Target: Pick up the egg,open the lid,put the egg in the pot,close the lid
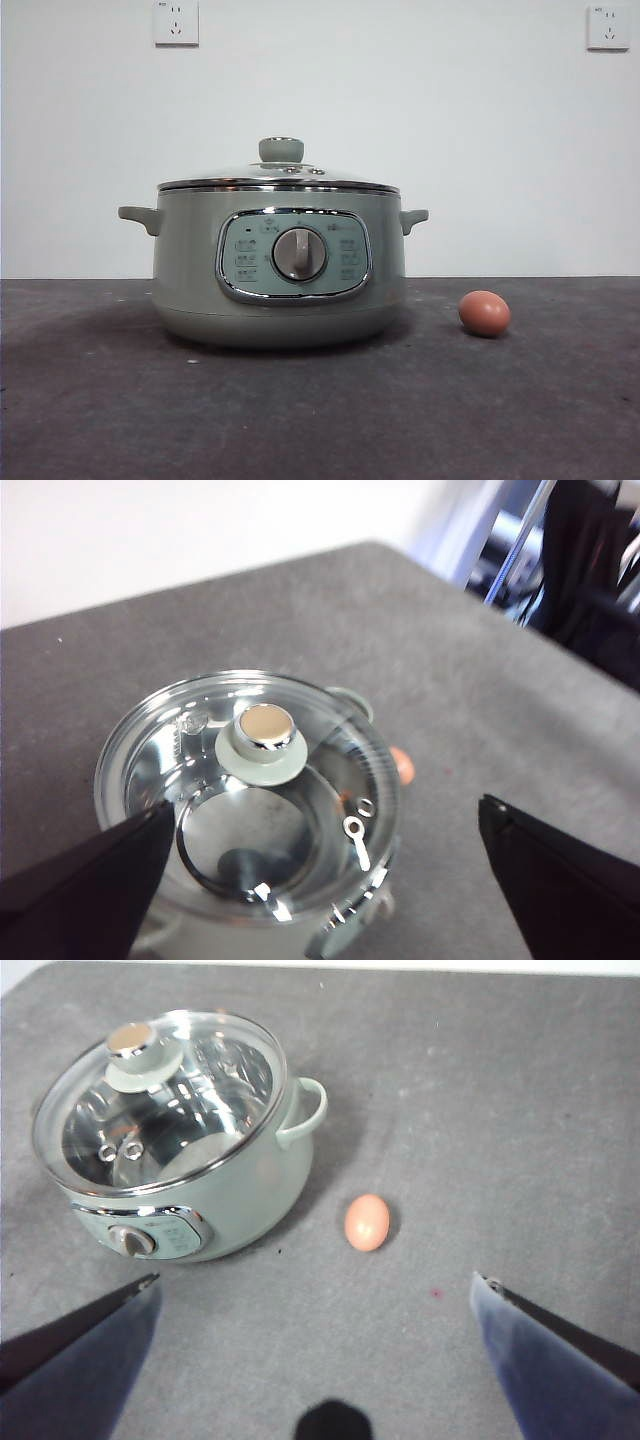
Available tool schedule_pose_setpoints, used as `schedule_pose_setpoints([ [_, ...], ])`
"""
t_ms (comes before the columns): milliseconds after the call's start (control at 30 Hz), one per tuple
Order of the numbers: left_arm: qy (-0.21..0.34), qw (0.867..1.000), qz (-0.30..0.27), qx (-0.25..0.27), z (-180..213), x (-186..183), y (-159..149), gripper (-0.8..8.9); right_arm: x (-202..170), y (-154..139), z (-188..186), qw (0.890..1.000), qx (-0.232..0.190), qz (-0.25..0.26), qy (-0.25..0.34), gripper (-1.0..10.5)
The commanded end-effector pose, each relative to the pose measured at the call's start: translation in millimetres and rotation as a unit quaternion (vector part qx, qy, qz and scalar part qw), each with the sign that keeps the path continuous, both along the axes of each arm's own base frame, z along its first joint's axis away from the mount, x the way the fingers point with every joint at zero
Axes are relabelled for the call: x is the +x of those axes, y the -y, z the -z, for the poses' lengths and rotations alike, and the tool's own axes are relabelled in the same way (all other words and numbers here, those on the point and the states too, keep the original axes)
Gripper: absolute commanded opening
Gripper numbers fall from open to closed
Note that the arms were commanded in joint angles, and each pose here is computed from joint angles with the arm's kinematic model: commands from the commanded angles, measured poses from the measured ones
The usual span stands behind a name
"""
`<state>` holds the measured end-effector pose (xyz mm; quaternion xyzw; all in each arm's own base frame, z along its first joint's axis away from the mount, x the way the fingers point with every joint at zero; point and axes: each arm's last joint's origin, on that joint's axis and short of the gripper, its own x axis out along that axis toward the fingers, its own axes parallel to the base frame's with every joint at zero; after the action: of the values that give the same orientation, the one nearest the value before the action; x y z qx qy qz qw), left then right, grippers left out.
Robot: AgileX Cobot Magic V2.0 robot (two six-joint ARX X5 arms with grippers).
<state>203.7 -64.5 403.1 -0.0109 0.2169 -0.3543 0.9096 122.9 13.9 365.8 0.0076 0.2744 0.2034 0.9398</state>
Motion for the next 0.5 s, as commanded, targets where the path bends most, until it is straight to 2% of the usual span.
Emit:
schedule_pose_setpoints([
  [33, 0.003, 0.999, 0.013, 0.035, 5, 27, 18, 7.04, 2, 0, -3, 1.000, 0.005, 0.000, 0.001, 6.0],
  [300, -0.025, 0.994, 0.017, 0.107, 34, 113, 79, 7.00, 4, 0, -1, 1.000, 0.005, 0.000, -0.004, 6.0],
  [500, -0.044, 0.990, 0.017, 0.133, 63, 150, 100, 7.00, 4, 0, -1, 1.000, 0.004, 0.000, -0.004, 6.0],
])
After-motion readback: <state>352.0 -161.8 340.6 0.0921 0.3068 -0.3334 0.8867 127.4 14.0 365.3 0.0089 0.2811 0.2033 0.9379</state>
